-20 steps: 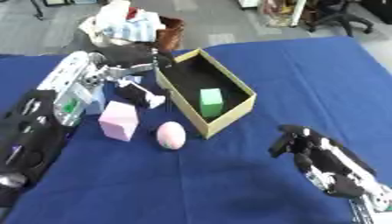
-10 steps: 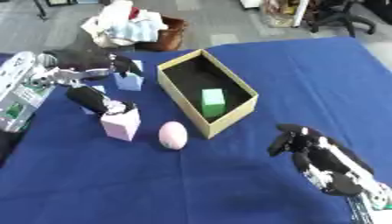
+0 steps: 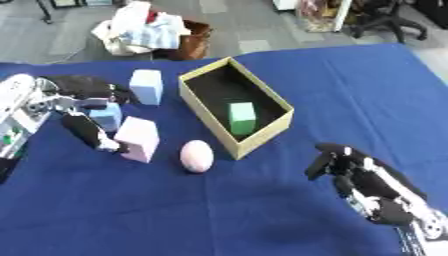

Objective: Pick up objects on the table and place them in the box.

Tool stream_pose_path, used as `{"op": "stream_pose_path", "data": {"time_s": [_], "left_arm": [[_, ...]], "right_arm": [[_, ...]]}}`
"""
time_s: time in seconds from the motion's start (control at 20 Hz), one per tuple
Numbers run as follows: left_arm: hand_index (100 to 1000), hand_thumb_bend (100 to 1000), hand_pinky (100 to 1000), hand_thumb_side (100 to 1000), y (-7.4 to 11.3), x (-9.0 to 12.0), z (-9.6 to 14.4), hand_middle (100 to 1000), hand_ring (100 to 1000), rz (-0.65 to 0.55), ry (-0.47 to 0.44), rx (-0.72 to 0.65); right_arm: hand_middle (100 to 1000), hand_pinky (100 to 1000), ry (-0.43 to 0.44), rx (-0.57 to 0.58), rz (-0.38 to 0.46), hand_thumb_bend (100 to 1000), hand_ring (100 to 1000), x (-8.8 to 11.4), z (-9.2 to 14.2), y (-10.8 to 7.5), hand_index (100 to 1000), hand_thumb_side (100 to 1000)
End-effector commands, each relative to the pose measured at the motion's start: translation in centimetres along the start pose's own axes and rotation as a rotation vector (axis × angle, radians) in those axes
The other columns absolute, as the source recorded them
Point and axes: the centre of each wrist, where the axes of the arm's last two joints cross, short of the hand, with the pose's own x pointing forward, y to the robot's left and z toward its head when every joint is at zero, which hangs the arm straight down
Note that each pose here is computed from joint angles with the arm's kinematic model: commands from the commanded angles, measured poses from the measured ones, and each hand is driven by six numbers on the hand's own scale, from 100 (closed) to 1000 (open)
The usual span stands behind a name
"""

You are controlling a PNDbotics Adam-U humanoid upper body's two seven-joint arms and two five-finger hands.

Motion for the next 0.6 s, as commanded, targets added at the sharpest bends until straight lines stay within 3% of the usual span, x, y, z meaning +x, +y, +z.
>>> {"op": "stream_pose_path", "data": {"time_s": [0.05, 0.6], "left_arm": [[962, 517, 866, 564, 0.3, -0.9, 0.5, 905, 835, -0.033, 0.025, 0.002], [959, 406, 861, 457, -0.6, -1.1, -0.8, 890, 826, 0.011, 0.015, 0.074]], "right_arm": [[653, 676, -0.005, 0.006, 0.028, 100, 709, 0.5, 0.1, -0.7, 913, 452], [653, 677, 0.0, 0.001, 0.026, 100, 709, 0.3, 0.2, -0.7, 913, 449]]}}
